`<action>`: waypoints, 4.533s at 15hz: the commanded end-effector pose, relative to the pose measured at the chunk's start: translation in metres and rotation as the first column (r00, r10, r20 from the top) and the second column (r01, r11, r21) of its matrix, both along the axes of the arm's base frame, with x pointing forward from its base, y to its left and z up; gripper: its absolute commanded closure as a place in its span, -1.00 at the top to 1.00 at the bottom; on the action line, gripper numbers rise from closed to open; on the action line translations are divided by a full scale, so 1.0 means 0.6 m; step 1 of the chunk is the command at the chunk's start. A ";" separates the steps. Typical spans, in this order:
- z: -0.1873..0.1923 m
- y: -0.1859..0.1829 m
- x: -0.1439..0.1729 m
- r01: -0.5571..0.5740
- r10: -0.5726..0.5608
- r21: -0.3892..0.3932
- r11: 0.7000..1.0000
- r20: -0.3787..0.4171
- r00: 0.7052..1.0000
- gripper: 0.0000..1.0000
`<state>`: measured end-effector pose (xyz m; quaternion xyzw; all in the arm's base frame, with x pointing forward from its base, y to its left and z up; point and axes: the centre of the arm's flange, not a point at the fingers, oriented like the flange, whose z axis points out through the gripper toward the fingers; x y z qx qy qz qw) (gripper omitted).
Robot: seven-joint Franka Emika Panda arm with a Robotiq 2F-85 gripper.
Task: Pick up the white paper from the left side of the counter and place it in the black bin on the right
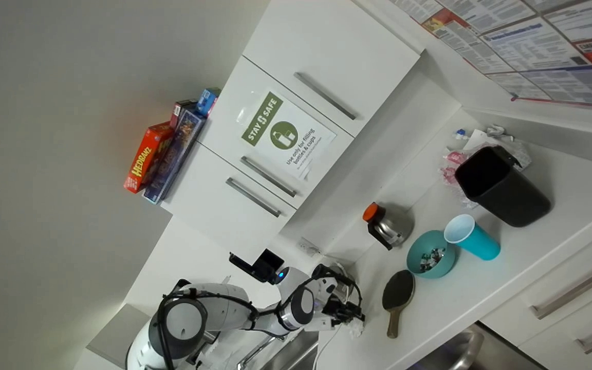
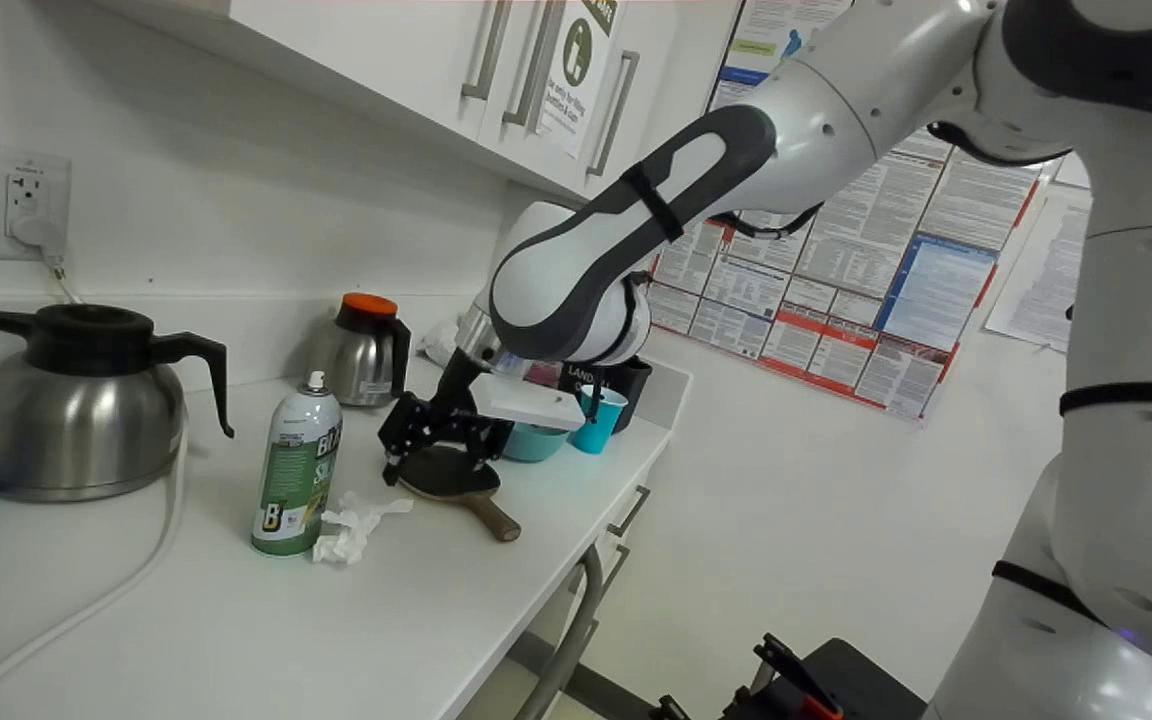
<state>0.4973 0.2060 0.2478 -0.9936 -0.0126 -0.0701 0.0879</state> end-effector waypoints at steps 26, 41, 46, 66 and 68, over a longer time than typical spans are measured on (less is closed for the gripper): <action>0.020 0.039 0.020 0.100 -0.094 -0.126 0.987 0.049 0.994 -0.99; 0.259 -0.080 0.029 0.531 -0.405 -0.360 0.767 0.370 0.836 -0.96; 0.274 -0.117 0.079 0.650 -0.488 -0.304 0.696 0.463 0.739 -0.99; 0.282 -0.446 0.352 0.919 -0.525 -0.209 0.335 0.768 0.366 -0.96; 0.279 -0.443 0.352 0.917 -0.525 -0.211 0.338 0.766 0.370 -0.96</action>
